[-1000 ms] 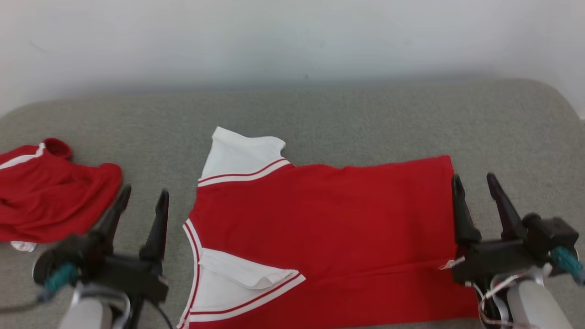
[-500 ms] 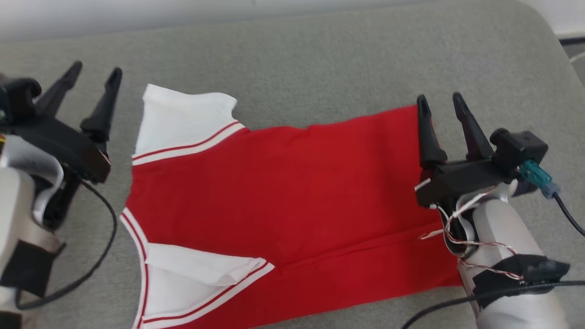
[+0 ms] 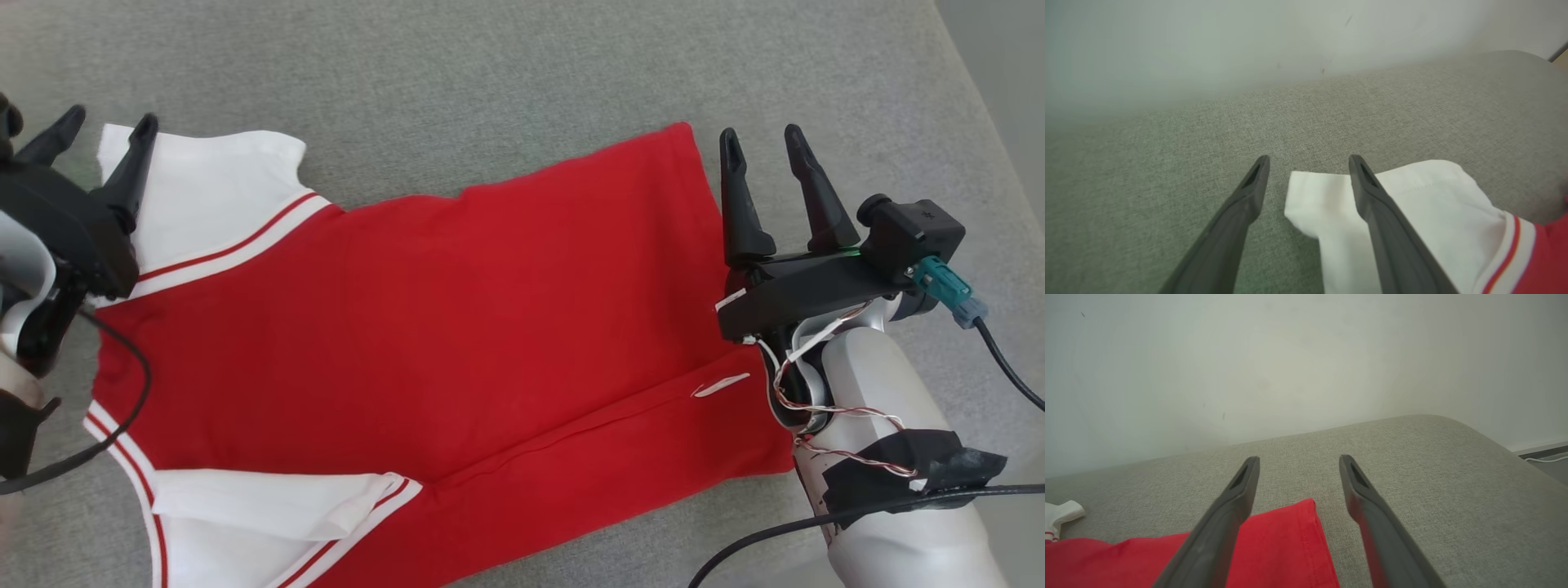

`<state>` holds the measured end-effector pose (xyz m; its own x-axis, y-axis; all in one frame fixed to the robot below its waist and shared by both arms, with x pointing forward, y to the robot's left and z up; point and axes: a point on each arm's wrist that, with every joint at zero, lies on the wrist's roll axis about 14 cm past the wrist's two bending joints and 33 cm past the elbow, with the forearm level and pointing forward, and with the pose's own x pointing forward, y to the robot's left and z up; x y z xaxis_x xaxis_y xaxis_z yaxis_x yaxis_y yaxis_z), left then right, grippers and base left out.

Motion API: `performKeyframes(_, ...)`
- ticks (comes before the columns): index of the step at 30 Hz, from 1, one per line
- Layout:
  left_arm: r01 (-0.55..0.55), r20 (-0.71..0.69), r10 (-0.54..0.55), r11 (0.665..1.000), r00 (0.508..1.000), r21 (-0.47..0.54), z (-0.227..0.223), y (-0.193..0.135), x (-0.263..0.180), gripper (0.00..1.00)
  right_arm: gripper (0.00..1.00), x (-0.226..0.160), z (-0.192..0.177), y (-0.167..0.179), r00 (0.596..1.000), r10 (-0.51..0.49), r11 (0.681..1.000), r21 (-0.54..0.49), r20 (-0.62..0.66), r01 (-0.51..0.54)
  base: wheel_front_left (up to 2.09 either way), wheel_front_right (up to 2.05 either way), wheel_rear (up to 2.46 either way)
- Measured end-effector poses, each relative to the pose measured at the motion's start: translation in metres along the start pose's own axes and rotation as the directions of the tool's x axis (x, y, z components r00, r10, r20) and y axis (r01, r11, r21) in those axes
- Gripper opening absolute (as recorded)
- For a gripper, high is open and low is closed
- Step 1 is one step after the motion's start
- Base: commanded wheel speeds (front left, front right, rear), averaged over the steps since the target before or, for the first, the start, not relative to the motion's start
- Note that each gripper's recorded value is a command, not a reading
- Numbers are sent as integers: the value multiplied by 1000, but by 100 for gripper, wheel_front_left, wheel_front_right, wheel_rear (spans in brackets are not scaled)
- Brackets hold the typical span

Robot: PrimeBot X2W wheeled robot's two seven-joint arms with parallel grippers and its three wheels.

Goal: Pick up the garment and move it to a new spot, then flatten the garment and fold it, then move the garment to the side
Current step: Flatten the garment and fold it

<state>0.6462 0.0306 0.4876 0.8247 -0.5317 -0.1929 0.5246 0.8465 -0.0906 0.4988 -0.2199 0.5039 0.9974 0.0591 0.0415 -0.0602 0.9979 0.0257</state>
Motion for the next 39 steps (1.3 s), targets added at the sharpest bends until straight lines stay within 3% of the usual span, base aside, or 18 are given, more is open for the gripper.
performKeyframes(10, -9, -66, 9, 1000, 998, -4, -18, 3, 0, 100, 100, 1, 2, -1, 1000, -3, 1000, -6, 8, 3, 0, 0, 0)
performKeyframes(11, -12, -76, 11, 1000, 997, -7, -20, 4, 0, 77, 100, 2, 2, 1, 1000, 1, 1000, -5, 8, -1, 0, 0, 0)
performKeyframes(12, -12, -89, 11, 1000, 996, -12, -24, 4, -1, 11, 100, 2, 1, 2, 1000, 6, 1000, -5, 7, -6, 0, 0, 0)
performKeyframes(13, -10, -93, 8, 1000, 996, -19, -25, 3, -1, 0, 100, 2, -1, 4, 1000, 10, 1000, -4, 1, -10, 0, 0, 0)
performKeyframes(18, 10, -90, -16, 998, 996, -69, -27, -5, 2, 0, 100, 2, -15, 0, 999, 2, 1000, -3, -48, -2, 0, 0, 0)
performKeyframes(30, 72, 119, -71, 997, 990, -1, 31, -22, -14, 0, 100, 19, -47, -22, 965, -33, 999, -33, -259, 25, 0, 0, 0)
performKeyframes(39, 97, 162, -98, 995, 982, 13, 38, -25, -31, 0, 100, 38, -64, -34, 931, -62, 998, -36, -359, 52, 0, 0, 0)
